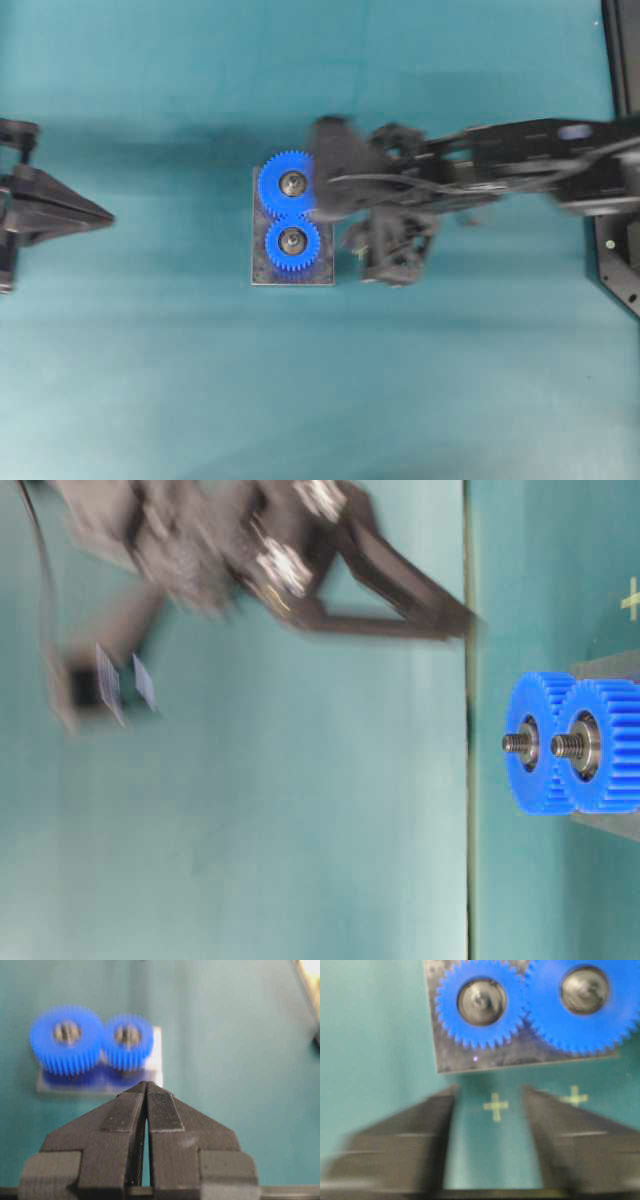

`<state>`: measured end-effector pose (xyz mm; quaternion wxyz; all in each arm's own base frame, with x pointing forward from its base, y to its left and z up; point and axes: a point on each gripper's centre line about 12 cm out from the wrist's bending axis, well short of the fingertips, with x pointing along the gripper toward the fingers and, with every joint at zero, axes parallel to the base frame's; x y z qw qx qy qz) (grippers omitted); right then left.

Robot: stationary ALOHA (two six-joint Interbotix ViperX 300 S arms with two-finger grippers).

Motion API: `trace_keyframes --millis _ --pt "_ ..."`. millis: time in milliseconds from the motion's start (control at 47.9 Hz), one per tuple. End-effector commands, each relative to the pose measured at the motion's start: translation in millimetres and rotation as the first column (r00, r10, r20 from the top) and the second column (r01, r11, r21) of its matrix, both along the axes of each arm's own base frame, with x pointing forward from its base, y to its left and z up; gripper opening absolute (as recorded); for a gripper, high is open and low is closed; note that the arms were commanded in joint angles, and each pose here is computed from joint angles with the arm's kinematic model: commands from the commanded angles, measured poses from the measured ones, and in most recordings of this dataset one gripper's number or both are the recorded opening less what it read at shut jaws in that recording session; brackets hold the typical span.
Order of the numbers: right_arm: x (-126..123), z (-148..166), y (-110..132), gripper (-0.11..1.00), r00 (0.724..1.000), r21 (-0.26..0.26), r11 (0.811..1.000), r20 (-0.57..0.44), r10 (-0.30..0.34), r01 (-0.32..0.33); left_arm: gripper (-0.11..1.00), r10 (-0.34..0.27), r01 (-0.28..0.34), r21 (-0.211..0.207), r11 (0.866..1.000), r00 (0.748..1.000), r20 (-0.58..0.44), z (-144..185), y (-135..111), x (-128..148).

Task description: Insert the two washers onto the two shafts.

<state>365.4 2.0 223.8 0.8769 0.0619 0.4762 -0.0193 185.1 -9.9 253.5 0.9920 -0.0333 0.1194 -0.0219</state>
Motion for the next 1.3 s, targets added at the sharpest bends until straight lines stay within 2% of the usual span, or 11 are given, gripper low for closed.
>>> trace_keyframes --millis 0,84,209,501,836,1274 --pt "-9.0 14.4 -2.5 0.29 0.996 0.004 1.0 0.092 -0.017 0.016 0.01 -0.001 0.001 0.001 1.0 0.998 0.061 9.5 0.4 -7.5" --pt "-13.1 8.2 -3.7 0.15 0.995 0.004 1.0 0.101 -0.021 0.021 0.01 0.0 0.001 -0.002 1.0 0.996 0.086 11.7 0.8 -14.4" --pt "-15.0 1.5 -3.8 0.07 0.996 0.002 1.0 0.092 -0.021 0.021 0.01 -0.001 0.001 0.002 1.0 0.997 0.077 9.9 0.9 -15.1" --pt "-9.0 11.5 -8.3 0.07 0.988 -0.017 1.0 0.156 -0.02 0.023 0.01 -0.002 0.001 0.004 1.0 0.998 0.062 4.9 0.6 -11.8" --pt "-6.2 17.7 -9.3 0.06 0.964 -0.018 0.999 0.263 -0.023 0.029 0.01 -0.001 0.001 0.003 1.0 0.998 0.065 4.4 0.7 -12.1" --pt "-25.9 9.5 -9.5 0.06 0.962 -0.018 0.999 0.271 -0.026 0.032 0.01 0.0 0.0 0.003 1.0 0.998 0.058 2.2 0.9 -11.9"
